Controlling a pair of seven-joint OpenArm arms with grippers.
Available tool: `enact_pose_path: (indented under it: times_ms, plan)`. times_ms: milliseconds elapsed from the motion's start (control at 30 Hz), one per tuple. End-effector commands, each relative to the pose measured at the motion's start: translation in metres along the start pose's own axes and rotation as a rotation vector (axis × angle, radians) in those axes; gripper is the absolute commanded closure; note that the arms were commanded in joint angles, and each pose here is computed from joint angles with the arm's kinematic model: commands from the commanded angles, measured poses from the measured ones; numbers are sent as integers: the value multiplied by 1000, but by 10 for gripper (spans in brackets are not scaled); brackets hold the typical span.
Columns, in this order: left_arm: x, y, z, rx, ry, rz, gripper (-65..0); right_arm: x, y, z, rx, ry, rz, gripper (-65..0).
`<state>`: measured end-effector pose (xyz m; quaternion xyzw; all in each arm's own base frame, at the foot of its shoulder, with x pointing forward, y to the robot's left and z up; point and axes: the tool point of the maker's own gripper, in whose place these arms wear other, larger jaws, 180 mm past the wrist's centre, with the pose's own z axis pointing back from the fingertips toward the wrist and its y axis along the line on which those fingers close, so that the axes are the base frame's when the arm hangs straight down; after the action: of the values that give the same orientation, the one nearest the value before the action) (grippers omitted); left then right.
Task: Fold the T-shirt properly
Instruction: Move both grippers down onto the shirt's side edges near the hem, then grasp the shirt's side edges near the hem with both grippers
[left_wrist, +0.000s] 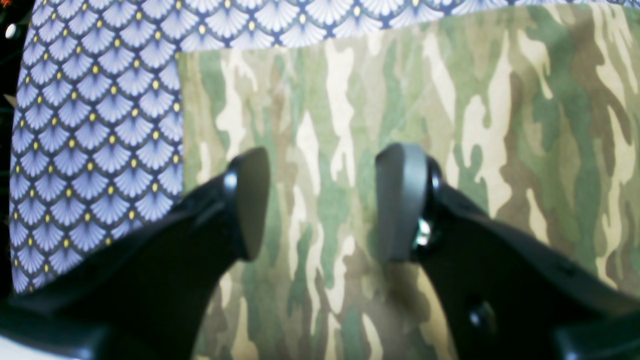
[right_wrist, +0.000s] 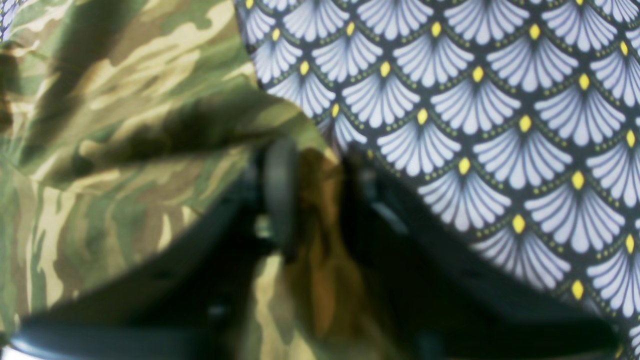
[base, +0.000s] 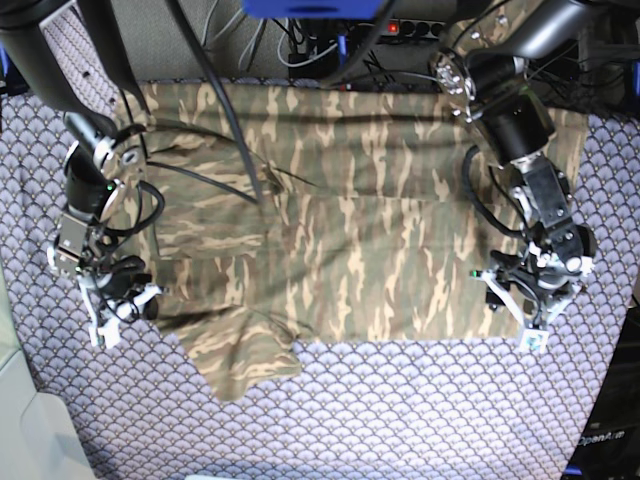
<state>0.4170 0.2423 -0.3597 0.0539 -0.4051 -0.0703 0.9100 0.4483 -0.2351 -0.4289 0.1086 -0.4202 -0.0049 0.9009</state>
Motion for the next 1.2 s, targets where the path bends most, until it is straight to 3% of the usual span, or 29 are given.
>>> enact_pose_path:
  times_ms: [0,100,367,767,900,1000,1167]
  plan:
    - [24,9,5,22,-65,0,-332,-9,1,0,4,53,18,-61]
    - [23,10,5,23,-65,-1,-332,-11,1,0,4,56,18,0]
    - [27,11,6,27,-73,1,-332,-8,-10,5,-17,52,25,0]
    - [35,11,7,30,-120,4,-332,6,-35,30,-130,-14,95,0]
    - [34,21,6,80,-121,49,-332,4,-36,30,-130,-11,95,0]
    - [46,26,7,111,-194,75,-332,3,-36,30,-130,-8,96,0]
    - [41,21,-8,110,-206,116,-337,3,-36,30,-130,-8,96,0]
